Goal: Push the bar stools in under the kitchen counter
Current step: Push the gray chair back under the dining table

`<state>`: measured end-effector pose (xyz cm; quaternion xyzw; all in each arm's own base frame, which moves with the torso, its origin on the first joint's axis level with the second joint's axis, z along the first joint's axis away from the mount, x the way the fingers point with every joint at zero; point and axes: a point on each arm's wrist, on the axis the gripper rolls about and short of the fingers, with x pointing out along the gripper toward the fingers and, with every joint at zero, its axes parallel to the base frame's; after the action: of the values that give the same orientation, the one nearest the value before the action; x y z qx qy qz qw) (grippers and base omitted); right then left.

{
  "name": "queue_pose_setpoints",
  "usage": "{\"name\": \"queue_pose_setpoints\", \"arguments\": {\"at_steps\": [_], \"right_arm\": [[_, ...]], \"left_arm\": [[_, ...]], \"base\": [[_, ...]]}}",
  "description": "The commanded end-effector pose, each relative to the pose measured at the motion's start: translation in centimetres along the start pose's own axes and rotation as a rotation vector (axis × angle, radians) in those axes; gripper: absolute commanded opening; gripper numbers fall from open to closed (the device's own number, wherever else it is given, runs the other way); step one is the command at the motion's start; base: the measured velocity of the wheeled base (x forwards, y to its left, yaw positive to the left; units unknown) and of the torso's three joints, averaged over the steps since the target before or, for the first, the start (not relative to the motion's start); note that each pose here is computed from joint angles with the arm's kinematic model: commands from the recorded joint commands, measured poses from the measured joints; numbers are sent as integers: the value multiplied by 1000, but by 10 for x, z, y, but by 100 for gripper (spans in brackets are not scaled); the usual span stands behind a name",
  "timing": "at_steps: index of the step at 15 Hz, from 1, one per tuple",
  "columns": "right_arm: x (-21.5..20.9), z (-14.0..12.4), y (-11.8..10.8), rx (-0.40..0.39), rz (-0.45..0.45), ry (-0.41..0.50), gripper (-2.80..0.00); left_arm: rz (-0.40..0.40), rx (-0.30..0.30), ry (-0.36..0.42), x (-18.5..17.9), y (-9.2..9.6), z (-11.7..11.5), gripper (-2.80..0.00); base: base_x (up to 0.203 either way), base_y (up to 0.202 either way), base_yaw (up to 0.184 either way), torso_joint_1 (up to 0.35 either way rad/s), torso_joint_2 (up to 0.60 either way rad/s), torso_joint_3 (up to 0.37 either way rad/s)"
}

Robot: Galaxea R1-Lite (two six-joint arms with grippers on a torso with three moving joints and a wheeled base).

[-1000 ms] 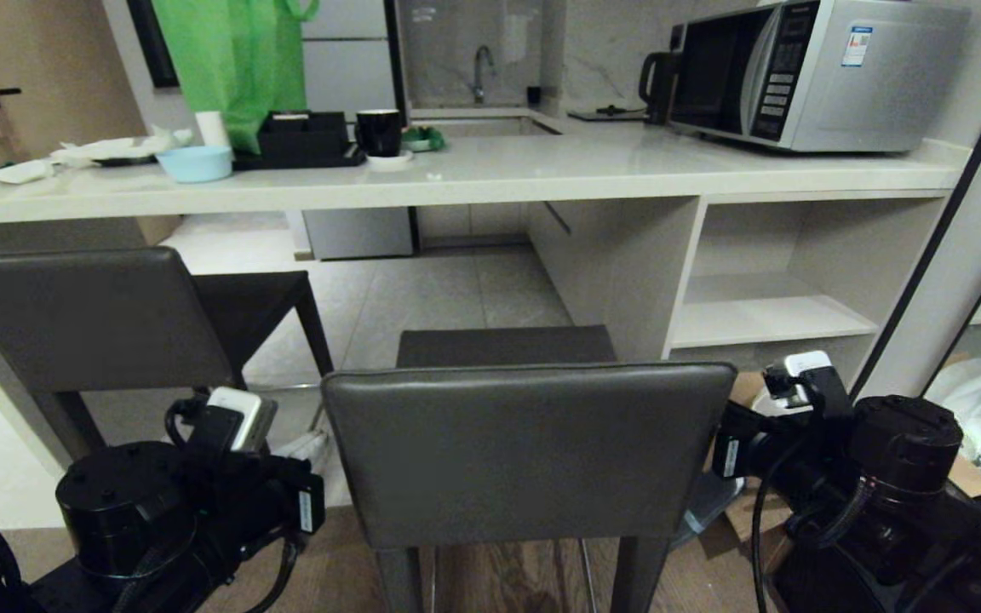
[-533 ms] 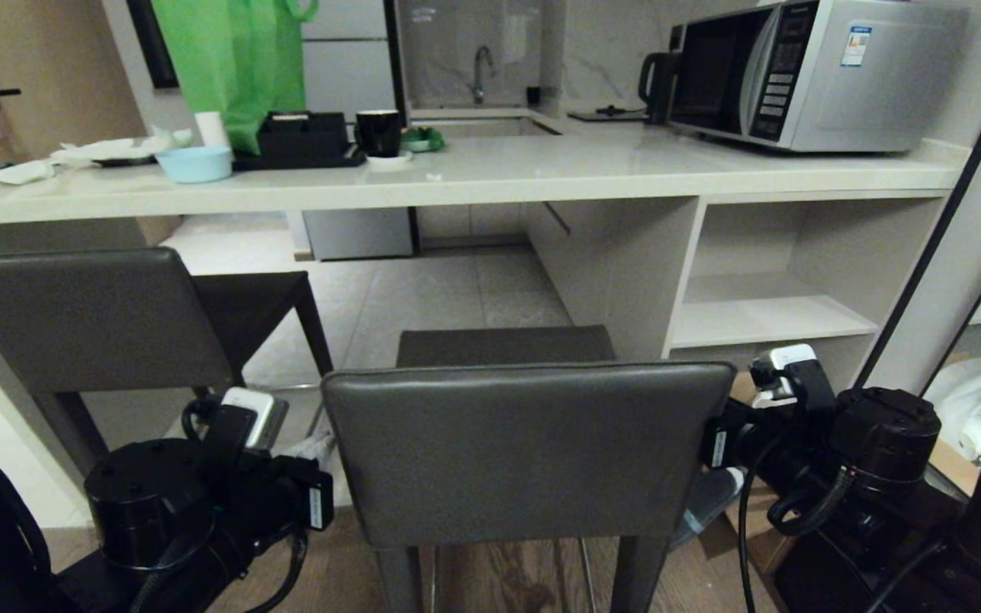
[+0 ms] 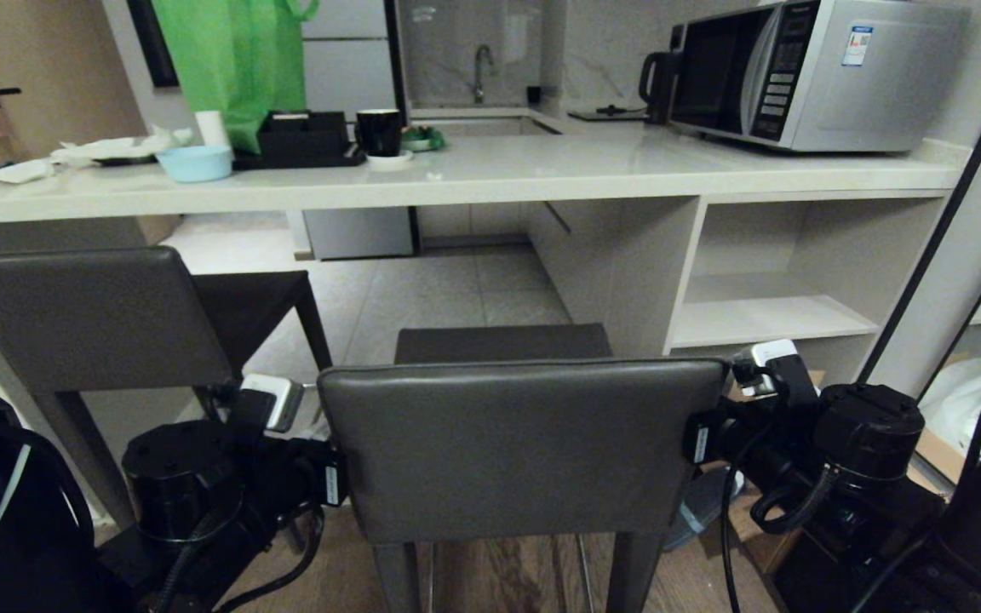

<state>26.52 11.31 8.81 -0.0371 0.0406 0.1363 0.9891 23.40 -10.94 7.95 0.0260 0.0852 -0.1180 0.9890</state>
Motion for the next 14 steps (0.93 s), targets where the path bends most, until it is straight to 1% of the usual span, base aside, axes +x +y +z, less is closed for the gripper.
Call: {"name": "queue_pose_setpoints", "arguments": {"at_steps": [1,7,11,12,14], "right_arm": [[0,0,6,-2,19,-4,-280],[8,1,18,-5,54,-20,-280],[11,3,20,-9,58,-33,-280],[11,3,20,-9,58,-34,-280],[13,1,21,-12,58,-28,-280]], "left_arm": [[-12,2,3,3,-5,-3,-280],[-15,2,3,1,-5,-2,-280],[-16,2,1,2,-6,-2,-280],[-16,2,2,2,-6,-2,-280],[-16,2,2,2,-5,-2,-280]], "base": [[0,0,0,0,0,0],[0,0,0,0,0,0],[0,0,0,0,0,0],[88,0,4,-7,7,7],[180,0,-1,-9,1,12]]}}
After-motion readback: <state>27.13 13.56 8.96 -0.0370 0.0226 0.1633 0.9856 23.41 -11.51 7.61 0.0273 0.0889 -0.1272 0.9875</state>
